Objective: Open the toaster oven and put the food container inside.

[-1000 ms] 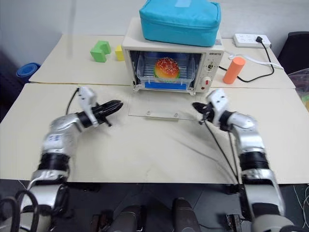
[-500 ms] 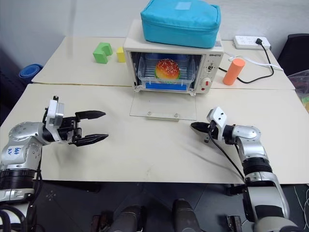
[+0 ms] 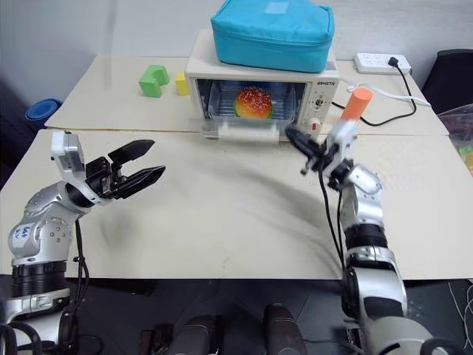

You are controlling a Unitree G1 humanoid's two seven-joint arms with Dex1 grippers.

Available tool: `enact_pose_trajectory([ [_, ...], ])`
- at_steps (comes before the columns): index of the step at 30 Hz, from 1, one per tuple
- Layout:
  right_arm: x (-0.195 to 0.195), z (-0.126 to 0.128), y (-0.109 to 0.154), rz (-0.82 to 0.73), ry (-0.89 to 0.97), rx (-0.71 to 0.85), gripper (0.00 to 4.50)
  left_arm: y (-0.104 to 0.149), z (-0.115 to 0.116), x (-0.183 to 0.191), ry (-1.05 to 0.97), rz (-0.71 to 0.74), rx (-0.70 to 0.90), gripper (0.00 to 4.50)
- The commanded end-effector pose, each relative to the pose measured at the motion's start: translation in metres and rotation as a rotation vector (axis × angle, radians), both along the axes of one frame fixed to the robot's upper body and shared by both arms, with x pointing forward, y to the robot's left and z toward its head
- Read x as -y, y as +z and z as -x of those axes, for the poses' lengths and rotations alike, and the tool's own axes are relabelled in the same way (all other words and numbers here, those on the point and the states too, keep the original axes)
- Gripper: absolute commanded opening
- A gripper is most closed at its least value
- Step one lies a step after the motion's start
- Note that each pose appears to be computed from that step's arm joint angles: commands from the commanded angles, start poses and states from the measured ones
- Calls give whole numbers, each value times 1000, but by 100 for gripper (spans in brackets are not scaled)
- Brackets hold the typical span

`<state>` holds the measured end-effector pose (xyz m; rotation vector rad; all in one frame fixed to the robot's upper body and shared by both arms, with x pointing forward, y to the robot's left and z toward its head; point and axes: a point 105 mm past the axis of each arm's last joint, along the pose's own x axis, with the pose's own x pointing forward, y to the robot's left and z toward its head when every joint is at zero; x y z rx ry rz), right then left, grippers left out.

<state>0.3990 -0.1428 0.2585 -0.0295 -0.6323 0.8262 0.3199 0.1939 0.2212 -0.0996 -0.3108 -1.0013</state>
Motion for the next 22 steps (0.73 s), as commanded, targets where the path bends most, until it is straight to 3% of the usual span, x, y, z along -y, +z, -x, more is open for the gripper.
enact_pose_trajectory([
  [1, 5, 1, 30, -103, 7, 42, 0, 8, -4, -8, 98, 1, 51, 446],
  [2, 4, 4, 30, -86, 33, 36, 0, 6, -5, -9, 114, -34, 57, 446],
  [5, 3, 20, 16, 67, 123, 7, 55, -5, -3, -15, 142, -162, 58, 450],
  [10, 4, 59, -35, 371, 243, -89, 224, -28, 12, -31, 112, -349, 23, 450],
  [13, 9, 91, -79, 548, 327, -156, 318, -53, 26, -47, 102, -474, -50, 450],
  [14, 12, 100, -90, 573, 341, -177, 367, -60, 31, -52, 104, -513, -64, 450],
  [17, 20, 112, -105, 586, 329, -206, 446, -74, 43, -59, 122, -556, -87, 450],
  [22, 31, 117, -115, 575, 247, -221, 449, -86, 57, -65, 175, -566, -103, 450],
])
